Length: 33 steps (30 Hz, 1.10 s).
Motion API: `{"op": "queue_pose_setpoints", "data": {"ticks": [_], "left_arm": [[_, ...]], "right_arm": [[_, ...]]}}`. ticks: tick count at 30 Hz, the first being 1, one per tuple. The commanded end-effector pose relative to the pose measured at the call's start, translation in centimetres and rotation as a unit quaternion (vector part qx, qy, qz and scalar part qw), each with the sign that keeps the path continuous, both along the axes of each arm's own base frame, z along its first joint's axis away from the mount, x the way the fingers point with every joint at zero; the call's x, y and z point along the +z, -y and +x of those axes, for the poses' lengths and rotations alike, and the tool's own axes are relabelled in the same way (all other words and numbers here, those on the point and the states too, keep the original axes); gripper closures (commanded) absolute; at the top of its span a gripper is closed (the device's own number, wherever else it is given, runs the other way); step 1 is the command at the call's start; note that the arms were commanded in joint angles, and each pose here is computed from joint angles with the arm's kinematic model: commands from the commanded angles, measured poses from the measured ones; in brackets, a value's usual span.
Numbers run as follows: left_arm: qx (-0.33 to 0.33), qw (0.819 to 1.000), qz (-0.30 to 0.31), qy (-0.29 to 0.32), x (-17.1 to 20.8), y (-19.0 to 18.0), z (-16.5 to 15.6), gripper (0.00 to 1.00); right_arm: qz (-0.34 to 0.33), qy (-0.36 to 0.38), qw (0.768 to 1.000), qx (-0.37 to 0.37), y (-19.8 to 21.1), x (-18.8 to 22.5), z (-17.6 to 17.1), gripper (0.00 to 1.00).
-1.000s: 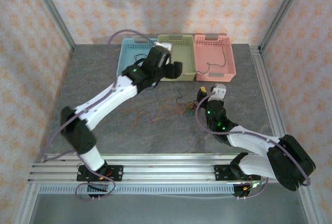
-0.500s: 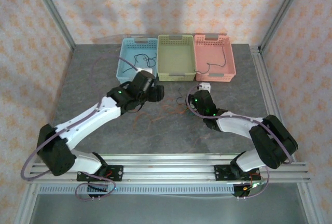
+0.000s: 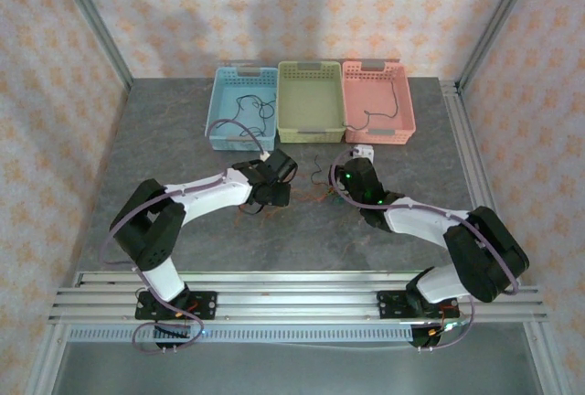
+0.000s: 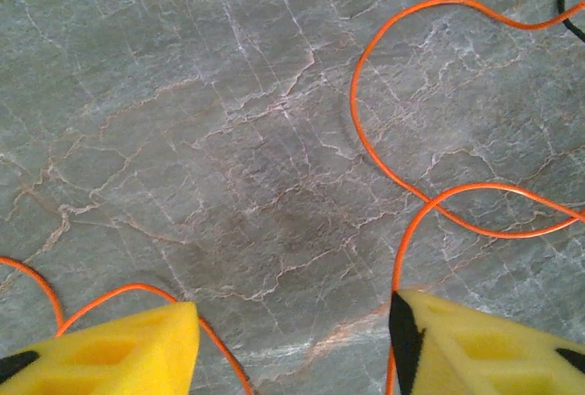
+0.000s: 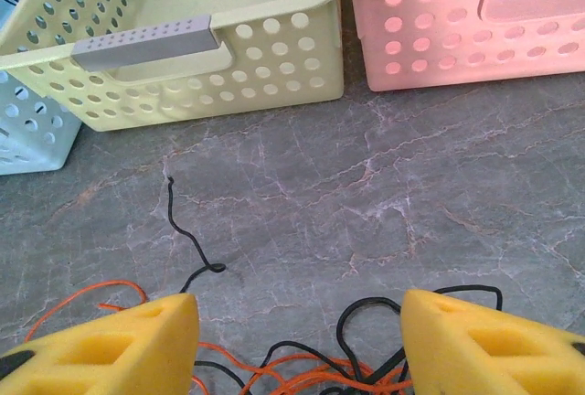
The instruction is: Untangle the cables
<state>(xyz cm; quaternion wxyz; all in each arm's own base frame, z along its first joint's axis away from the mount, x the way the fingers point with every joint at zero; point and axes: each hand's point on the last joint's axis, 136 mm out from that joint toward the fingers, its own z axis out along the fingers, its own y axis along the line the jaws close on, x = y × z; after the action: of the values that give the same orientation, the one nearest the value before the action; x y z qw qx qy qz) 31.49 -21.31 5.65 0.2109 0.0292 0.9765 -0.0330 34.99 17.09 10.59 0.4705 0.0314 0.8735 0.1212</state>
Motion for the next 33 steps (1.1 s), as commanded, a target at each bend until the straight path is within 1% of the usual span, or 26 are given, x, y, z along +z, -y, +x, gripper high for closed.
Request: {"op": "queue_pose_setpoints", "data": {"ticks": [1,4,6,7,8,9,10,12,16,20,27,29,31,32,33], "left_arm": [[-0.012,1.0,-0.011,0.003,0.2,1.4,0.5,0.5],[-0.02,1.0,-0.01,-0.007,-0.3,2.0,0.2,0.62],[-0.027,0.999,-0.017,-0.008,0.0,2.3,0.1,0.64],[-0.028,0.999,-0.021,-0.006,0.2,2.4,0.0,0.63],[-0.027,0.999,-0.024,-0.004,0.6,2.4,0.0,0.59],[-0.027,0.999,-0.027,-0.001,1.1,2.3,0.0,0.54],[-0.027,0.999,-0.028,0.002,1.4,2.3,-0.1,0.51],[-0.028,0.999,-0.033,0.005,2.2,2.3,-0.1,0.48],[-0.042,0.998,-0.039,0.004,2.4,2.9,-0.8,0.49],[-0.056,0.998,-0.013,-0.011,1.0,2.9,-1.5,0.48],[-0.053,0.998,0.017,-0.02,-0.5,2.5,-1.2,0.48],[-0.054,0.998,0.029,-0.031,-1.4,2.4,-1.2,0.49],[-0.054,0.997,0.032,-0.034,-1.8,2.4,-1.2,0.54],[-0.054,0.998,0.03,-0.033,-1.7,2.5,-1.1,0.57],[-0.054,0.998,0.028,-0.031,-1.6,2.6,-1.1,0.63]], "right_arm": [[0.005,0.007,1.0,-0.011,0.5,0.7,0.0,0.4],[0.007,0.009,1.0,-0.013,0.5,0.8,0.0,0.4],[0.006,0.011,1.0,-0.013,0.6,0.9,0.0,0.4],[0.006,0.012,1.0,-0.014,0.7,0.9,0.0,0.4],[0.006,0.014,1.0,-0.015,0.7,1.0,0.0,0.39],[0.007,0.015,1.0,-0.015,0.7,1.0,0.0,0.39],[0.007,0.015,1.0,-0.015,0.7,1.0,0.0,0.39],[0.007,0.015,1.0,-0.015,0.7,0.9,0.0,0.39],[0.006,0.016,1.0,-0.013,0.7,1.1,0.0,0.39],[0.007,0.021,1.0,-0.015,0.8,1.3,0.0,0.39],[0.008,0.017,1.0,-0.012,0.6,1.1,0.0,0.39],[0.008,0.016,1.0,-0.012,0.6,1.0,0.0,0.39],[0.009,0.016,1.0,-0.01,0.5,1.0,0.0,0.39],[0.009,0.016,1.0,-0.01,0.5,1.0,0.0,0.39],[0.009,0.016,1.0,-0.011,0.5,1.0,0.0,0.39]]}}
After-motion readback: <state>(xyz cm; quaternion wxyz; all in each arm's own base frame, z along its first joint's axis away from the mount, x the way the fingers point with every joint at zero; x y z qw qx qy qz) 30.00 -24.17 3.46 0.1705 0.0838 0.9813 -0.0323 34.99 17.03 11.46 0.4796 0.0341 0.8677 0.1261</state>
